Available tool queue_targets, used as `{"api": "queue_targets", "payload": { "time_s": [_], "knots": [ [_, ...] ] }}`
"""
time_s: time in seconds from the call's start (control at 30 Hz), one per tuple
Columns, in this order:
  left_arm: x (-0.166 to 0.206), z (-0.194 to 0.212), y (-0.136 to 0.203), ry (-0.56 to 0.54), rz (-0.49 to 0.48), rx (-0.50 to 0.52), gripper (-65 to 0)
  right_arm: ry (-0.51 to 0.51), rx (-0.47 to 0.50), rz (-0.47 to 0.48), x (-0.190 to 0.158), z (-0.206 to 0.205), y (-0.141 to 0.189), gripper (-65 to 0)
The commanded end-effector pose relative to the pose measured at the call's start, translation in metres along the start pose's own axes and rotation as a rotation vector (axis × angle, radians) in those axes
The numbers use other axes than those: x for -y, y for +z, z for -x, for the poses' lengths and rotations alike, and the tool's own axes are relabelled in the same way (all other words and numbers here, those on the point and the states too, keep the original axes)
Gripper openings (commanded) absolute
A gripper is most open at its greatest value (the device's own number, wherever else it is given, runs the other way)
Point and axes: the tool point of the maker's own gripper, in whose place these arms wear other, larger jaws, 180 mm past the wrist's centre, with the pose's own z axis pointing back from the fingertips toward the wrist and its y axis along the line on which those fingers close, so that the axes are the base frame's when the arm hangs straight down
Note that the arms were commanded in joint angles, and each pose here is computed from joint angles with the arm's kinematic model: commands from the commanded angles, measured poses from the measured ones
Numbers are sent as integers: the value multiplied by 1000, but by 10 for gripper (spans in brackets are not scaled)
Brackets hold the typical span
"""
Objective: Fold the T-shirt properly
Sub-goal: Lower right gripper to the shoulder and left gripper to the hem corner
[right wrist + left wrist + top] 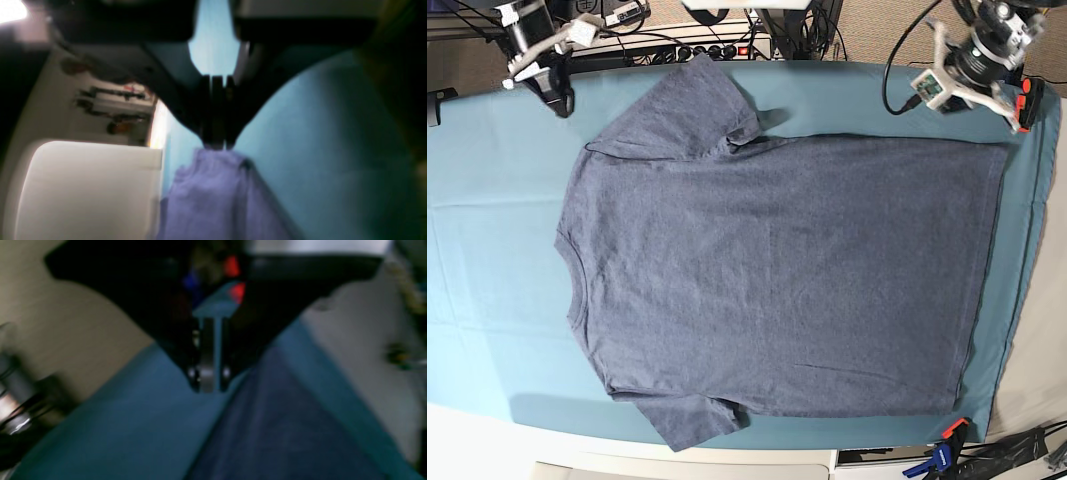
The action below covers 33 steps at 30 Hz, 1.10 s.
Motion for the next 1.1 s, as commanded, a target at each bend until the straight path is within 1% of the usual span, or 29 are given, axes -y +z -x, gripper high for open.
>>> {"api": "queue_targets", "payload": {
  "time_s": [0.0, 0.07, 0.1, 0.13, 0.2, 0.37, 0.47, 0.57, 0.63, 0.73, 0.8, 0.9, 0.93, 0.97, 1.07],
  "knots": [
    [-10, -4, 3, -53, -28, 21, -580, 17, 19, -20, 5, -2, -2, -650],
    [-21, -1, 4, -142, -48, 11, -571, 18, 24, -138, -6, -3, -4, -650],
    [-24, 0, 5, -172, -53, 4, -570, 21, 27, -182, -9, -4, -5, -650],
    [-28, 1, 5, -194, -58, -1, -570, 22, 28, -214, -11, -5, -5, -650],
    [-30, 2, 5, -215, -59, -1, -570, 27, 29, -232, -8, -8, -8, -650],
    [-29, -5, 5, -222, -53, 40, -569, 34, 34, -164, 13, -8, -23, -650],
    [-29, -6, 5, -223, -53, 42, -566, 12, -13, -120, 26, 2, -32, -650],
    [-29, -7, 5, -222, -53, 48, -502, 1, -68, -80, 38, 14, -40, -650],
    [-29, -7, 5, -221, -52, 49, -458, 9, -76, -69, 42, 16, -42, -650],
    [-29, -7, 5, -221, -52, 49, -452, 33, -65, -73, 40, 13, -42, -650],
    [-28, -8, 5, -210, -46, 55, -452, 30, -53, -83, 37, 10, -43, -594],
    [-25, -9, 5, -188, -36, 65, -452, 7, -19, -101, 32, 0, -45, -459],
    [-25, -9, 5, -187, -36, 65, -452, 1, -6, -108, 30, -4, -46, -423],
    [-25, -9, 5, -186, -36, 65, -452, -1, 5, -105, 30, -8, -47, -409],
    [-25, -9, 5, -186, -36, 65, -452, -16, 36, -31, 37, -23, -52, -409]
  ]
}}
